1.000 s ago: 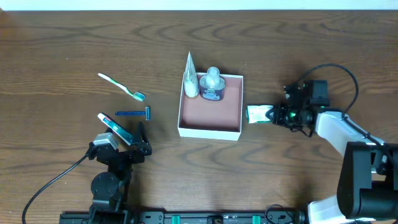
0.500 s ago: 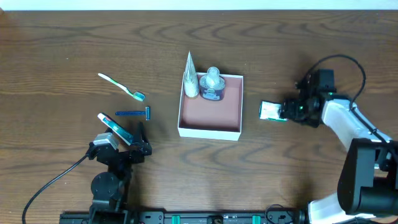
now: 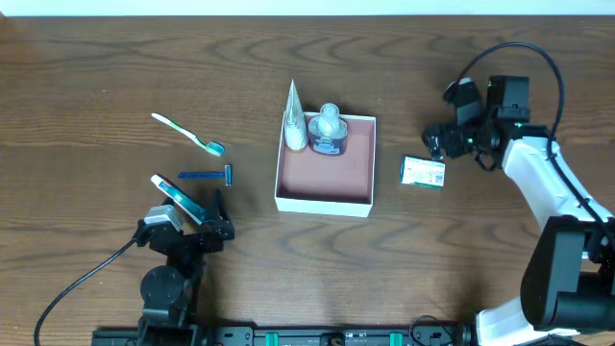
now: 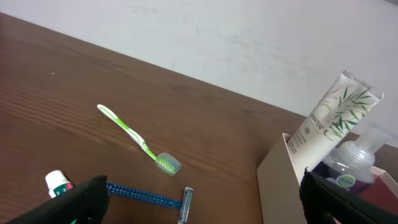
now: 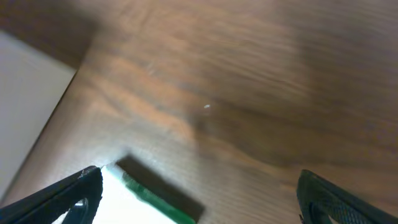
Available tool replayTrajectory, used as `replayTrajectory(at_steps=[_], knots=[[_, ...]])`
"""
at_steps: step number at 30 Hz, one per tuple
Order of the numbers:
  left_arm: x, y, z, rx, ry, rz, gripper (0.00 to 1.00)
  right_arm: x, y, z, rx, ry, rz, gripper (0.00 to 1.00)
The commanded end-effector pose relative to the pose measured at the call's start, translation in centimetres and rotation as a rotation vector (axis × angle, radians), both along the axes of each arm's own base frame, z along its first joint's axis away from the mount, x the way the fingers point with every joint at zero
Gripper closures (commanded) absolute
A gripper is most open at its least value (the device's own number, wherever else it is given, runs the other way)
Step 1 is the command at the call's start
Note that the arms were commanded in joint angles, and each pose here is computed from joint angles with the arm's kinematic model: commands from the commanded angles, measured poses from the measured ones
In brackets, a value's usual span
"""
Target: Pack container
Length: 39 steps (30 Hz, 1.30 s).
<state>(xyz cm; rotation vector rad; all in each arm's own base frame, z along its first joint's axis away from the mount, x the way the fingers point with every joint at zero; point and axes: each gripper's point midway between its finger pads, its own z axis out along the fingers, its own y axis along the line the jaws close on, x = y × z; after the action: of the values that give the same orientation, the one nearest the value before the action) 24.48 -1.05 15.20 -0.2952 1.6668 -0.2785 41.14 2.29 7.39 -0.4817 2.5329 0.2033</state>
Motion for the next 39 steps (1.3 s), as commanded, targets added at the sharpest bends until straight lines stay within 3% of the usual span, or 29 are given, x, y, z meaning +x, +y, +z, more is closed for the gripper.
replayTrajectory(at_steps=[1, 28, 39], knots=[[-0.1, 0.3, -1.9, 0.026, 0.057, 0.015, 0.02, -0.8, 2.2, -0.6, -0.031, -0.013, 0.225, 0.01], [-0.1, 0.3, -1.9, 0.026, 0.057, 0.015, 0.02, -6.9, 5.2, -8.6, 0.180, 0.356, 0.294, 0.03], [-0.1, 0.3, -1.9, 0.026, 0.057, 0.015, 0.02, -7.6, 3.4, -9.5, 0.160, 0.501, -0.023, 0.11]])
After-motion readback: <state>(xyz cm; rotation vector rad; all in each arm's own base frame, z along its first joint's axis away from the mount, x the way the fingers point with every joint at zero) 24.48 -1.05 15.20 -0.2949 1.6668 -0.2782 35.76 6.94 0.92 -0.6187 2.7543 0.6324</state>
